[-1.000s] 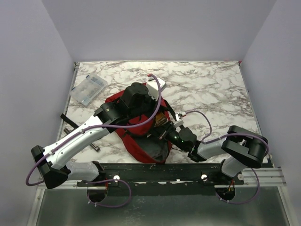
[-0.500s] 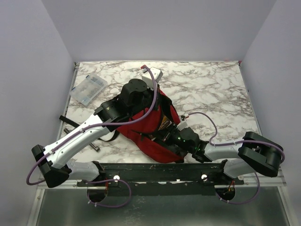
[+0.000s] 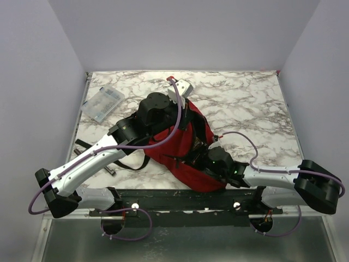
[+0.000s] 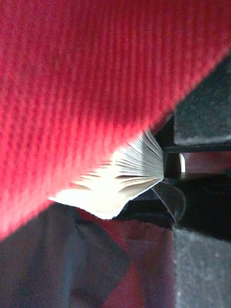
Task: Pack the student bag
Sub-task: Place the book in the student bag, then zip the student bag at the center of the board.
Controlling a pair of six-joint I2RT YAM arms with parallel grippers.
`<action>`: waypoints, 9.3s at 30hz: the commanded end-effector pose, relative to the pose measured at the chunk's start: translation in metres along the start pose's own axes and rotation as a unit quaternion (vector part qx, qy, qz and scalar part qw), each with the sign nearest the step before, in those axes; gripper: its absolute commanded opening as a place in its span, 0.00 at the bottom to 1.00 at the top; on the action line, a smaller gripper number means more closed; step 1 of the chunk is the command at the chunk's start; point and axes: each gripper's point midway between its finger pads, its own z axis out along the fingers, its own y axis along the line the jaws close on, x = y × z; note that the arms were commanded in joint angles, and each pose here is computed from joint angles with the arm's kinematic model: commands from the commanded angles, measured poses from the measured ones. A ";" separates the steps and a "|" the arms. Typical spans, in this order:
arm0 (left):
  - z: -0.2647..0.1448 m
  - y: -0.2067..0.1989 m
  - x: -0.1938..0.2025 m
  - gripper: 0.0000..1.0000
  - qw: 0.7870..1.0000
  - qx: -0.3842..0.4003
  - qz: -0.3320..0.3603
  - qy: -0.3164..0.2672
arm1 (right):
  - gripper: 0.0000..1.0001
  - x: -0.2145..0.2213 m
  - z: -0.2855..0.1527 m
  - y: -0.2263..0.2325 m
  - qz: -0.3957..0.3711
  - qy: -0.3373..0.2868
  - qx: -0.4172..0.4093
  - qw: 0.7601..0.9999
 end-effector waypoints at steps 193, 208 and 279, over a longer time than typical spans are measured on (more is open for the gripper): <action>-0.014 0.094 0.172 0.00 0.795 0.201 -0.570 -0.052 | 0.74 0.049 -0.039 0.032 -0.394 0.184 -0.063 0.898; -0.019 0.088 0.171 0.00 0.821 0.211 -0.527 -0.060 | 0.48 -0.010 -0.027 0.041 -0.215 0.201 -0.050 0.954; -0.060 0.225 0.215 0.03 0.875 -0.264 -0.401 0.066 | 0.00 -0.053 -0.055 -0.063 -0.331 0.167 0.245 0.896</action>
